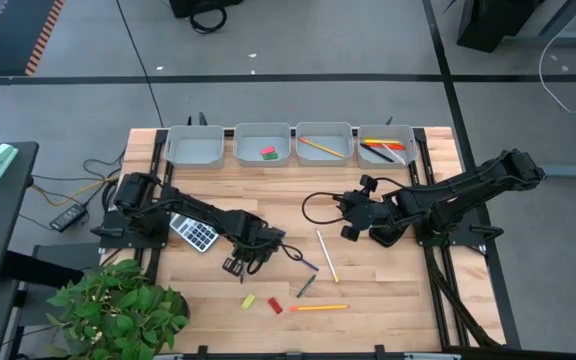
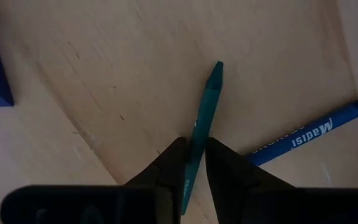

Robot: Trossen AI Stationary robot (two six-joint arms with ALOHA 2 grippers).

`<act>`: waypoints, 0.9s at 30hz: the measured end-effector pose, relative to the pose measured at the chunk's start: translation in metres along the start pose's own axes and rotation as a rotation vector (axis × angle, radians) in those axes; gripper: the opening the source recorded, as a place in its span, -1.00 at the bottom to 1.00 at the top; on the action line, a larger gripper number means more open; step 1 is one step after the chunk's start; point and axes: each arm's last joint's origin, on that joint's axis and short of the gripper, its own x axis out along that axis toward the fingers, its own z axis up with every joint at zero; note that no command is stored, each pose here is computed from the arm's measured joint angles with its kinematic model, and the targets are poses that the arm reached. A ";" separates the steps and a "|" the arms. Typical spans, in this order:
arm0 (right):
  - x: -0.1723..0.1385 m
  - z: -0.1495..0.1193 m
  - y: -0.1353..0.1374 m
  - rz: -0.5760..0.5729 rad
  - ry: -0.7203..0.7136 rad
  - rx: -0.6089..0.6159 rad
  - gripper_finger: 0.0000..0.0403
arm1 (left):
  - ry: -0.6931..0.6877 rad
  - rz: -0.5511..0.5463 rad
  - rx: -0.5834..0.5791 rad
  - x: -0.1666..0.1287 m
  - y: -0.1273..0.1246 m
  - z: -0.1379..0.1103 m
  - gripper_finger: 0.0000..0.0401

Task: Sort crayons/erasers/pens/pencils in bins
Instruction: Put the top green crayon into the gray bin

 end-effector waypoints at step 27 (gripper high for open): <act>0.000 -0.001 0.000 0.009 0.016 -0.006 -0.49 | 0.036 0.111 -0.026 -0.023 0.004 -0.012 -0.79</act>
